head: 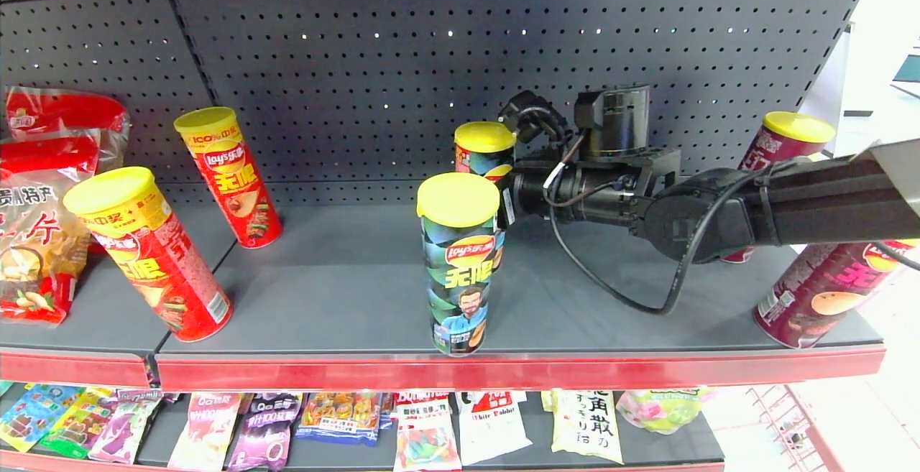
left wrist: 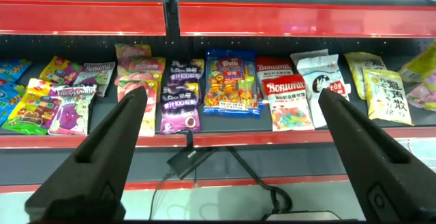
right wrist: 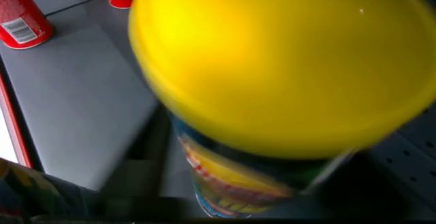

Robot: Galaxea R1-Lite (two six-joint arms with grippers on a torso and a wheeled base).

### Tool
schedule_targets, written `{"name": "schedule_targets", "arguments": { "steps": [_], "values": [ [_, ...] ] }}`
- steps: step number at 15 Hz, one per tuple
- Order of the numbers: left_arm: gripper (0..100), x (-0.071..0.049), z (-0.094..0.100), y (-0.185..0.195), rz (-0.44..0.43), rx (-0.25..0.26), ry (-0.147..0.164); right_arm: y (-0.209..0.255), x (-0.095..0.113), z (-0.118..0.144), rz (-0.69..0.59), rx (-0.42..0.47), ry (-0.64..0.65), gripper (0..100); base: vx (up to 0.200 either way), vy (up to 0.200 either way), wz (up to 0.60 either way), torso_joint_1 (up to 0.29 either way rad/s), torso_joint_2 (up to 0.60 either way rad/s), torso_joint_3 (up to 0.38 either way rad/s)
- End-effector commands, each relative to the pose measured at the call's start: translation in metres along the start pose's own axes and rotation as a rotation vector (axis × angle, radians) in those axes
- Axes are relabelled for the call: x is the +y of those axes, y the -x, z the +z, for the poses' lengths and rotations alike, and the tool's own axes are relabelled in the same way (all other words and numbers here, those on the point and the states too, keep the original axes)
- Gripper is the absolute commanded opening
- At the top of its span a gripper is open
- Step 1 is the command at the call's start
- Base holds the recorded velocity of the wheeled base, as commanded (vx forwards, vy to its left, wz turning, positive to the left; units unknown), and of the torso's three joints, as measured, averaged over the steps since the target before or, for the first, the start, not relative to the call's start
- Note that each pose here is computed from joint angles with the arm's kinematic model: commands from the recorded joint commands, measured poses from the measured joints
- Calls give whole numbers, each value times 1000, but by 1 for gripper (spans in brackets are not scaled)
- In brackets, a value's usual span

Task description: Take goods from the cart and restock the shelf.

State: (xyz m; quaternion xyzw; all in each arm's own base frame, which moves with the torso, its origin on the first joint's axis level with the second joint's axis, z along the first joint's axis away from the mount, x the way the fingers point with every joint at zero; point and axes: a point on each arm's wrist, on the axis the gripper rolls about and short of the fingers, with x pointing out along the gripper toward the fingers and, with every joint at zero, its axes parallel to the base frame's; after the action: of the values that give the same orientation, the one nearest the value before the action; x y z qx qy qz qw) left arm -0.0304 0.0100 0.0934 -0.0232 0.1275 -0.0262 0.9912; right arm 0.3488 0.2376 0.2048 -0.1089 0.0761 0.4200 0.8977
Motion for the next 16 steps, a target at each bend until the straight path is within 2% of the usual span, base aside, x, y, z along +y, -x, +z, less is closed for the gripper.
{"name": "schedule_targets", "arguments": {
  "steps": [1,8,16],
  "values": [
    [100,0,0,0,1,2,0,1,0,1,1,-1,1,100,0,0,0,0,0,0],
    [100,0,0,0,-4,2,0,31,4,10,-40,-3,-5,100,0,0,0,0,0,0],
    [100,0,0,0,-12,3,0,62,-8,-14,-188,101,-50,100,0,0,0,0,0,0]
  ]
}}
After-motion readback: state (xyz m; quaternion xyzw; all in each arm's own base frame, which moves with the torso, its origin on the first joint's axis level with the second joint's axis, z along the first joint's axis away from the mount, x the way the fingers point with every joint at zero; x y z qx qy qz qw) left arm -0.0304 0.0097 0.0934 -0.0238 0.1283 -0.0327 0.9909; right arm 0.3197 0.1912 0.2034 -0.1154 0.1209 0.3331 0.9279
